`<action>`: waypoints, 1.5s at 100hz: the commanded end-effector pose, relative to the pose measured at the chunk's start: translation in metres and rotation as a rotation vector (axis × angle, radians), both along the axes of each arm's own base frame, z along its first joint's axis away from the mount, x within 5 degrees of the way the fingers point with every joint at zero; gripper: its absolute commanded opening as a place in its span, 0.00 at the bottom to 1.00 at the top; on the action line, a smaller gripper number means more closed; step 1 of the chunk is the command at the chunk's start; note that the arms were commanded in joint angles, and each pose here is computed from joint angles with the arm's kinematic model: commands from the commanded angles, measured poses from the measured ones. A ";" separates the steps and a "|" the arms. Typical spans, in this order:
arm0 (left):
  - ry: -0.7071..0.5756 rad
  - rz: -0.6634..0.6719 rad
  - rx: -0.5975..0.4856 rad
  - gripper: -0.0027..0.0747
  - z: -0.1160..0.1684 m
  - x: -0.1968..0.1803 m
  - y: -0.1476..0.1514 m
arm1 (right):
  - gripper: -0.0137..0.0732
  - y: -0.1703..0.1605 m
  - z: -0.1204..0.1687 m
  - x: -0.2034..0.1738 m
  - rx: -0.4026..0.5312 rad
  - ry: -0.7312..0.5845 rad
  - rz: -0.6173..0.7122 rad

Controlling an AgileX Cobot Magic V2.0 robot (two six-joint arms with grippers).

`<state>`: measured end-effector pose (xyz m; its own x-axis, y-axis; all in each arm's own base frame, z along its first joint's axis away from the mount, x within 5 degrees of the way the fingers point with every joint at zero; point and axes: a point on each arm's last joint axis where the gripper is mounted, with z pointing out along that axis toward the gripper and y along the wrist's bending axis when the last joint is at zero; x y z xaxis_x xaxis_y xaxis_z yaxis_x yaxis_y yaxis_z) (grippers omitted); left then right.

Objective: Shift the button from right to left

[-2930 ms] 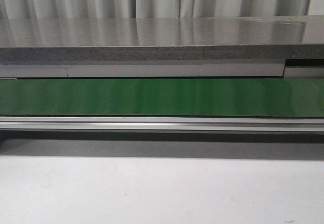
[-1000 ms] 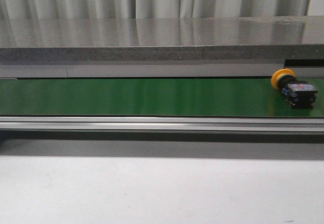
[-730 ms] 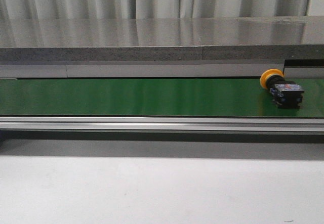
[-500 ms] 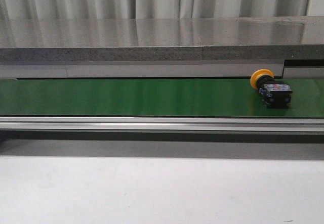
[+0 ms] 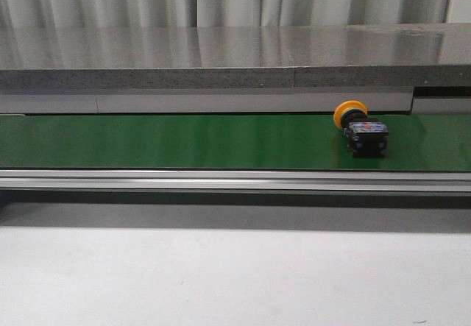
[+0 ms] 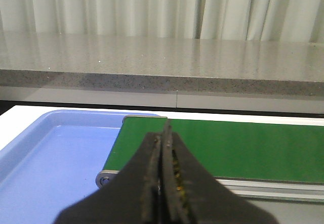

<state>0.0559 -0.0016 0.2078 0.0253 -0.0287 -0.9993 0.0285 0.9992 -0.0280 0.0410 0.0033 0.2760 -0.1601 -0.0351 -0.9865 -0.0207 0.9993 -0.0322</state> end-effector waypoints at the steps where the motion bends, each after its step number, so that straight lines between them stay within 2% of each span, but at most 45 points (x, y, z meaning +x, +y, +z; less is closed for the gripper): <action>1: -0.067 0.002 -0.022 0.01 -0.006 -0.001 0.000 | 0.08 -0.001 0.015 0.000 -0.016 -0.100 -0.009; 31: -0.069 0.002 -0.020 0.01 -0.006 -0.001 0.000 | 0.08 -0.001 0.015 0.000 -0.016 -0.100 -0.009; 65: -0.130 0.002 -0.014 0.01 0.012 -0.004 0.000 | 0.08 -0.001 0.015 0.000 -0.016 -0.100 -0.009; 108: 0.058 0.003 -0.009 0.01 0.080 0.010 0.000 | 0.08 -0.001 0.015 0.000 -0.016 -0.100 -0.009; 139: 0.285 0.005 -0.003 0.01 0.115 0.057 -0.001 | 0.08 -0.001 0.015 0.000 -0.016 -0.100 -0.009; 144: 0.321 0.005 -0.002 0.04 0.120 0.066 -0.001 | 0.08 -0.001 0.015 0.000 -0.016 -0.100 -0.009; 150: 0.355 0.005 -0.001 0.13 0.126 0.076 -0.002 | 0.08 -0.001 0.015 0.000 -0.016 -0.100 -0.009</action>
